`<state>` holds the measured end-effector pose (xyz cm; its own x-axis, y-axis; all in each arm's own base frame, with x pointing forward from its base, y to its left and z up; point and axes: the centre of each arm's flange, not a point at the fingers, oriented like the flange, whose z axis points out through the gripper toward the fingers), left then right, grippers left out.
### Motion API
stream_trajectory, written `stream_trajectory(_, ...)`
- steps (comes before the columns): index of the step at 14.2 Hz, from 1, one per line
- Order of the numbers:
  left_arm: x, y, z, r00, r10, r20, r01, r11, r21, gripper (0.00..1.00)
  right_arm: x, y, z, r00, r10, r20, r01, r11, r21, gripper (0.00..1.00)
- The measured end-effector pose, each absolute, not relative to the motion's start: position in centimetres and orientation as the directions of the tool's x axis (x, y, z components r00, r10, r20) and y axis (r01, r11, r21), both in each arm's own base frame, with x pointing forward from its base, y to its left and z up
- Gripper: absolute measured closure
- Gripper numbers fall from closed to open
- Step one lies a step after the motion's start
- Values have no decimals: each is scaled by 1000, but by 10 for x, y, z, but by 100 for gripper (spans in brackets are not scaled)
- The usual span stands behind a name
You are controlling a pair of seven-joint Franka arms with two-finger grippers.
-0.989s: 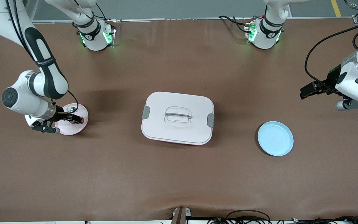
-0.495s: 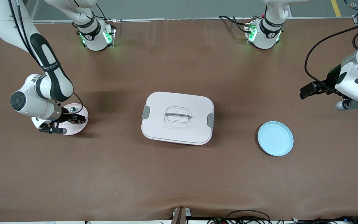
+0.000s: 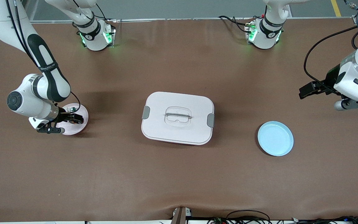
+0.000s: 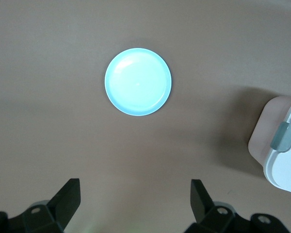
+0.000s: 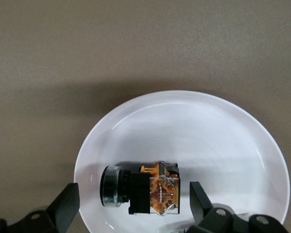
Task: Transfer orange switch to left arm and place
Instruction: 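Close the right gripper on the orange switch and lift it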
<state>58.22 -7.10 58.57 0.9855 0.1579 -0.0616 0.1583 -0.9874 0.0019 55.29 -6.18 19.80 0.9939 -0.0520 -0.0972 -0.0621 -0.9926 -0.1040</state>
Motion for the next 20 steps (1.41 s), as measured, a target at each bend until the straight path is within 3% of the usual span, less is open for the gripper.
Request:
stream_trajectory(12,581,-75,588,987,151,-57,152,-988,3,0,547,-70,177,988,-66,-136,-81,-991,-105,0)
stream_trajectory(14,581,-75,588,987,151,-56,152,-988,3,0,547,-70,177,988,-68,-139,-83,-991,-106,4)
stream_trajectory(17,582,-74,589,987,153,-50,153,-988,5,0,547,-77,178,984,-86,-155,-104,-988,-111,27)
stream_trajectory(20,582,-74,590,987,154,-42,154,-988,7,0,559,-77,194,965,-145,-220,-173,-978,-117,27)
